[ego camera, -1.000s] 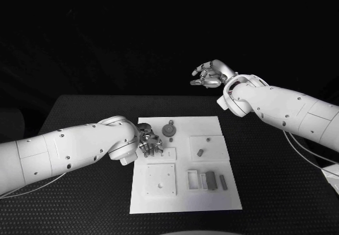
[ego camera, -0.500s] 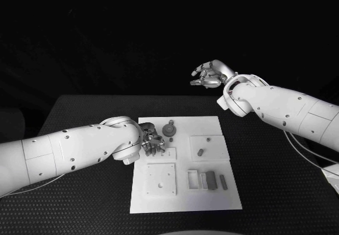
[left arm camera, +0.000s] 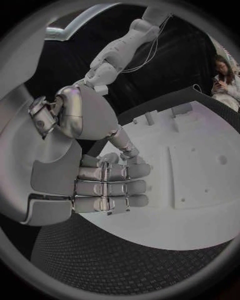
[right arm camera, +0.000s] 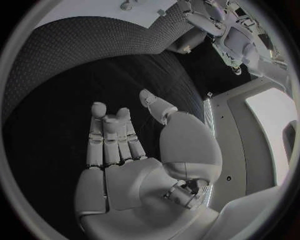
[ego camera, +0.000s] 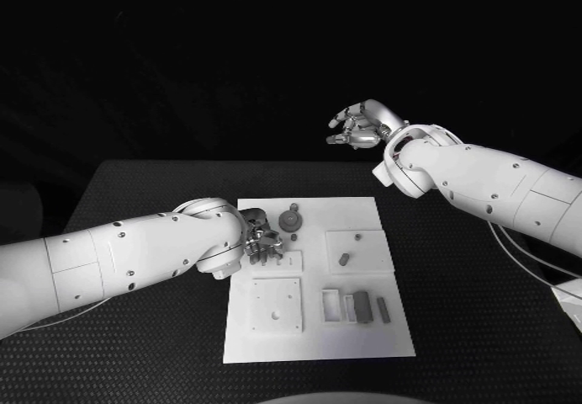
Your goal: Assemble the parts on the task board
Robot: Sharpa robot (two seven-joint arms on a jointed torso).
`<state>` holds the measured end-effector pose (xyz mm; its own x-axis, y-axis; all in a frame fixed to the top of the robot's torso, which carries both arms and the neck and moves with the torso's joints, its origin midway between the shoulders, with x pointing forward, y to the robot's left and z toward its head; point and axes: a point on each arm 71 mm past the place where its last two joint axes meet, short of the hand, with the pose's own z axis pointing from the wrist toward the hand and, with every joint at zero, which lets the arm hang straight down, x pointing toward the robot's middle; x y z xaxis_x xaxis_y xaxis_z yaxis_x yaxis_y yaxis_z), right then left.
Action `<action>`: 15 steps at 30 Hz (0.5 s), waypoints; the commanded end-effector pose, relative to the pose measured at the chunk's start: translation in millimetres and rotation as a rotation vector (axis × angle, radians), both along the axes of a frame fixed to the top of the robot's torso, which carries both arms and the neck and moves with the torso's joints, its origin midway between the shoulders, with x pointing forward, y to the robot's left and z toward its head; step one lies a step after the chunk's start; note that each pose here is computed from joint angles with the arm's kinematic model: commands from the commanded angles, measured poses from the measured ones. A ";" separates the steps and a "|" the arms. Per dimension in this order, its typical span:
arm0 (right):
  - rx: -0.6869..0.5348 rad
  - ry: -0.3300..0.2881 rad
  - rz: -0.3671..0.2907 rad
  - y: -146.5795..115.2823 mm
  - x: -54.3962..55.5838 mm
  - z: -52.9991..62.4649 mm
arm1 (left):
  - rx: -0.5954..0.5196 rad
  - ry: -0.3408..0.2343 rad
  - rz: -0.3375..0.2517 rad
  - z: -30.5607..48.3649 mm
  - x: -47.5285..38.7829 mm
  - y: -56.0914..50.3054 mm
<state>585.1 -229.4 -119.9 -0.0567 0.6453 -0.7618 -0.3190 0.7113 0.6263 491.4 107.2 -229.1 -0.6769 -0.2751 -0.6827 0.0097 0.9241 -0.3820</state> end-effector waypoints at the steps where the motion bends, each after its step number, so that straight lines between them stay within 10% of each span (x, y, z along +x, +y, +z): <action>1: -0.007 0.000 0.021 1.6 -0.5 0.5 | 0.008 -0.003 -0.003 -1.6 -0.3 -1.6; 15: -0.009 0.006 0.022 0.6 -0.9 0.2 | 0.011 0.017 -0.008 -5.4 -2.5 -0.8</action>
